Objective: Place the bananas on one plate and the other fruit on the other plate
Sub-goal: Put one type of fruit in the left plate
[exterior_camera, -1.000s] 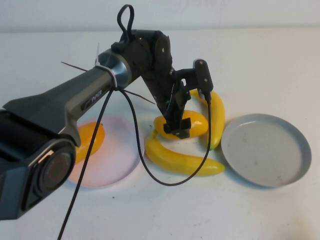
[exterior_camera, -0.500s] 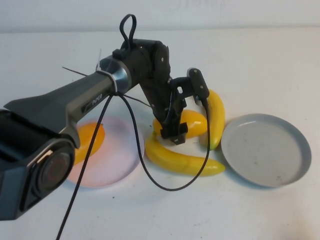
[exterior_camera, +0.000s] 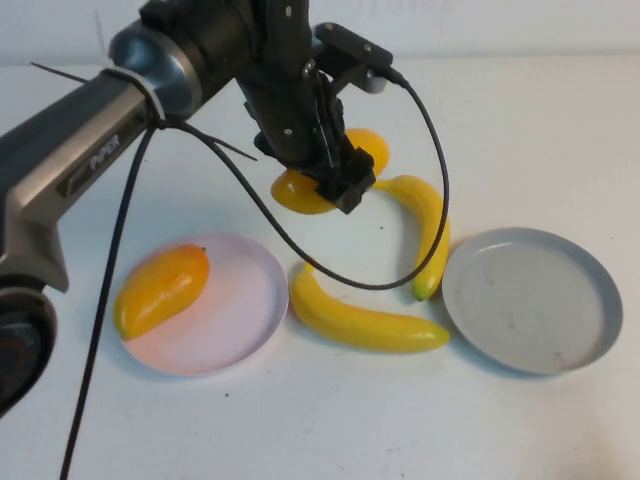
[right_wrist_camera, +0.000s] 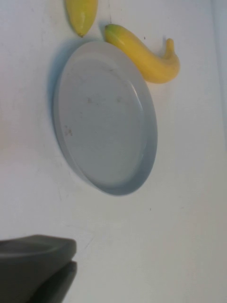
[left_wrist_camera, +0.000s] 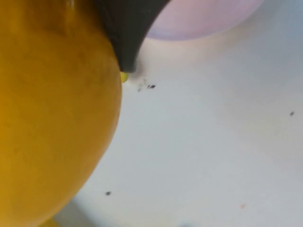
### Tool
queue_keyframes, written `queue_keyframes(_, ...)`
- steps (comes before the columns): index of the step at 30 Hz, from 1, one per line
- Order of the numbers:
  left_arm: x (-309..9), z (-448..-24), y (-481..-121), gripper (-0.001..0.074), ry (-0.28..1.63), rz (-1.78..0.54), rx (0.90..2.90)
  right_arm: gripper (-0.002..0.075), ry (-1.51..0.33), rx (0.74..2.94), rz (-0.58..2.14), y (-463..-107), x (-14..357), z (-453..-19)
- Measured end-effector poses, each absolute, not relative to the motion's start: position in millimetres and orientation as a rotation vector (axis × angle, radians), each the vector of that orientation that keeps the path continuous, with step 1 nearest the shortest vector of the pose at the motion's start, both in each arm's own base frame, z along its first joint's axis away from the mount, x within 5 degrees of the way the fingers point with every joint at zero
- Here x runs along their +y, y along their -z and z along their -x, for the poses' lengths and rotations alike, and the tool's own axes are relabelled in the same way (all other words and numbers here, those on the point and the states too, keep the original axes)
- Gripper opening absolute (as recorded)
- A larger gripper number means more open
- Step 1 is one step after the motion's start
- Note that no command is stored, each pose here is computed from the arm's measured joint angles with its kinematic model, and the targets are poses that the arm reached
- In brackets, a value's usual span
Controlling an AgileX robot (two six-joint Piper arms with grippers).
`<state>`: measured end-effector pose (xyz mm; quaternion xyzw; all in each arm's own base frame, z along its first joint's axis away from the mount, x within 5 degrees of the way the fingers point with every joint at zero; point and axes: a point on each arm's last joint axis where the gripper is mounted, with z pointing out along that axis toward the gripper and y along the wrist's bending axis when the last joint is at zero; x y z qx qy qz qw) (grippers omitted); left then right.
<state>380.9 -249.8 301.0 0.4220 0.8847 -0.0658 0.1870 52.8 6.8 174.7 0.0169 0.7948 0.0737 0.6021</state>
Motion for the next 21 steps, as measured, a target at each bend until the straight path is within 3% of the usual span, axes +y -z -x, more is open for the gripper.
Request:
queue_keyframes(4,-240,-376,-306,0.0512,0.129,-1.008,2.577,-0.0017,-0.171,1.841,-0.039,-175,7,-53)
queue_keyframes(9,-224,-357,-286,0.0512,0.063,-1.008,2.69,-0.0017,-0.171,1.841,-0.039,-175,7,-53)
queue_keyframes(16,-194,-335,-256,0.0512,-0.183,-0.988,2.812,-0.0017,-0.171,1.841,-0.039,-175,7,-53)
queue_keyframes(21,-183,-332,-235,0.0512,-0.227,-0.969,2.89,-0.0017,-0.171,1.841,-0.039,-175,7,-53)
